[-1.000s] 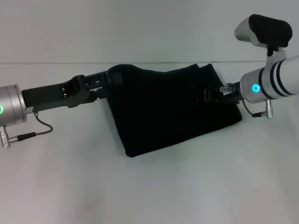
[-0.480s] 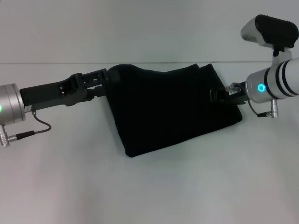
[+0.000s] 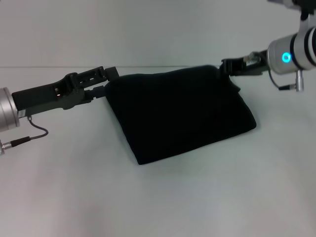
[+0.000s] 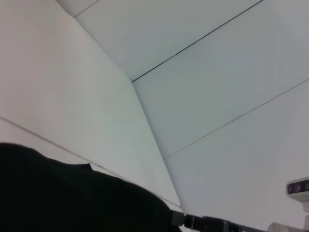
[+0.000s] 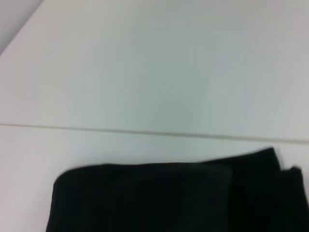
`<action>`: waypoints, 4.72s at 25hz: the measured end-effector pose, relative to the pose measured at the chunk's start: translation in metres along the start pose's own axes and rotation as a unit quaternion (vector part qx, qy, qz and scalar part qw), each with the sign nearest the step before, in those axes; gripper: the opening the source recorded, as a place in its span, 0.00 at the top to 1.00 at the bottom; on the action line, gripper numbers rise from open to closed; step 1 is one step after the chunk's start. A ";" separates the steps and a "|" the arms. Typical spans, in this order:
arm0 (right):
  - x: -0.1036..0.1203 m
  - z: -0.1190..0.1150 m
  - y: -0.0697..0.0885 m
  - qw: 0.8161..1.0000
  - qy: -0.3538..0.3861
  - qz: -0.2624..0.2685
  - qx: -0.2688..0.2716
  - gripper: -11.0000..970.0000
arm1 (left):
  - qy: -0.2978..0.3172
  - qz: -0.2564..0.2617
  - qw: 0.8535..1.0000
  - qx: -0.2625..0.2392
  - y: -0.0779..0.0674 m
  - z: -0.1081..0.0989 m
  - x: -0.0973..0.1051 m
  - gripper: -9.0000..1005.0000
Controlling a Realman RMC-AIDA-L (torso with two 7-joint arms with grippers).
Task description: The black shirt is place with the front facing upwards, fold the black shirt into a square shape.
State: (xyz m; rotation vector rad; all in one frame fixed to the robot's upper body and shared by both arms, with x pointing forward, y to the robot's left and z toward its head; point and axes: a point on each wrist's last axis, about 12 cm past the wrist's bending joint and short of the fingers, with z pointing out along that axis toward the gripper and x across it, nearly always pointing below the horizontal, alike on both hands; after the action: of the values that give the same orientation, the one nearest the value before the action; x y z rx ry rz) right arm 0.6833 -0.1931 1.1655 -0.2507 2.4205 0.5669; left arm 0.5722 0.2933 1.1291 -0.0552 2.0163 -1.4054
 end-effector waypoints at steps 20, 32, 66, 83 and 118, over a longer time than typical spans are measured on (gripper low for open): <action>0.037 0.023 -0.026 0.993 0.048 -0.024 0.101 0.90 | -0.009 -0.002 1.000 0.008 -0.002 0.002 0.000 0.05; 0.038 0.023 -0.023 0.990 0.073 -0.043 0.109 0.88 | -0.009 -0.010 1.000 0.009 0.000 0.004 0.003 0.05; 0.165 -0.134 -0.143 0.897 -0.281 0.229 -0.253 0.10 | 0.075 -0.168 0.982 -0.046 0.035 0.049 0.091 0.06; 0.166 -0.134 -0.139 0.891 -0.280 0.232 -0.271 0.06 | 0.051 -0.215 0.970 -0.100 0.050 0.059 0.098 0.18; 0.173 -0.136 -0.141 0.889 -0.279 0.242 -0.270 0.06 | 0.046 -0.222 0.967 -0.116 0.052 0.073 0.100 0.44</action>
State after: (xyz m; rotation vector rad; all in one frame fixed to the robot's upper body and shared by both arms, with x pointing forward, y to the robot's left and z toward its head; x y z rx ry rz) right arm 0.5184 -0.3873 1.1062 0.2775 1.7088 1.3347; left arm 0.5510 0.2161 1.0211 -0.5867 2.3371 -1.4419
